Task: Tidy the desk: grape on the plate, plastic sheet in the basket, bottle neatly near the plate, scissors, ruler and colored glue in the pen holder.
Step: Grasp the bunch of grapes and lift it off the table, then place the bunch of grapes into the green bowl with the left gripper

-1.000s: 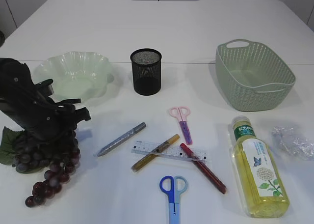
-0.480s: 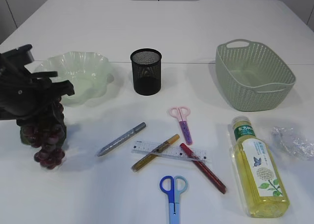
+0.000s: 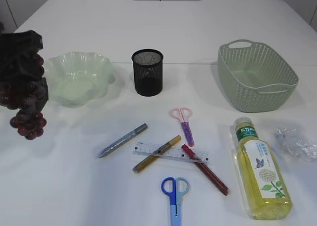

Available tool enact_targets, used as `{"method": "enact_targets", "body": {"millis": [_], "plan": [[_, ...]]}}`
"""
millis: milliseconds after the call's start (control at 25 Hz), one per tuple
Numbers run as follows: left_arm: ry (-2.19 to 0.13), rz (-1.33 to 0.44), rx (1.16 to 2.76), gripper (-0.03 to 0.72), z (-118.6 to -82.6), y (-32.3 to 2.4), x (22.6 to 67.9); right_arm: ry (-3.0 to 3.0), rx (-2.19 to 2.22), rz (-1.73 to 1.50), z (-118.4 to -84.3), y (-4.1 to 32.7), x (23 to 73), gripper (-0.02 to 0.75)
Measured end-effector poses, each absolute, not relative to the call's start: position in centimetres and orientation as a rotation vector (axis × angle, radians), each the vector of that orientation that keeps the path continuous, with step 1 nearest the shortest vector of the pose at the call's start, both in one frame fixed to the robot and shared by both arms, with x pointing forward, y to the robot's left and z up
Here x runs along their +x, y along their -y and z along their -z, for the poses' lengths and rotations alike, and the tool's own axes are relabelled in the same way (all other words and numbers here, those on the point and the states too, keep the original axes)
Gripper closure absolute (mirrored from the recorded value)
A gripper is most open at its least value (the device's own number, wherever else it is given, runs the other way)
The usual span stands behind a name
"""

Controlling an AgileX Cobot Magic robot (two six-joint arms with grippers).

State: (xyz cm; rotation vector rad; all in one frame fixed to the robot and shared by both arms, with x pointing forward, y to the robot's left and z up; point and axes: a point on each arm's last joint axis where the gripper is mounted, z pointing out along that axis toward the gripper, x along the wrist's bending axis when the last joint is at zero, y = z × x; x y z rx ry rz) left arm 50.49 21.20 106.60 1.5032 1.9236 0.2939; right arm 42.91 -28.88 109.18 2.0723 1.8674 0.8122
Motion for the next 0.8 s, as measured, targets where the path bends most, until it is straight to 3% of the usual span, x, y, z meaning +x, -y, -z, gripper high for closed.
{"method": "enact_targets", "body": {"millis": [200, 440, 600, 800], "plan": [[-1.795, -0.423, 1.48, 0.581, -111.0, -21.4, 51.2, -1.877, 2.075, -0.805, -109.1, 28.9, 42.8, 0.174], [-1.675, -0.571, 1.457, 0.581, -115.2, -20.6, 55.1, -1.884, 2.076, -0.8, -109.1, 28.9, 42.8, 0.174], [-1.664, -0.597, 1.466, 0.583, -115.2, -19.6, 58.7, -1.903, 2.083, -0.779, -109.0, 28.9, 42.6, 0.174], [-1.689, -0.6, 1.508, 0.583, -112.7, -18.2, 63.1, -1.912, 2.063, -0.735, -108.9, 29.1, 42.6, 0.174]]}}
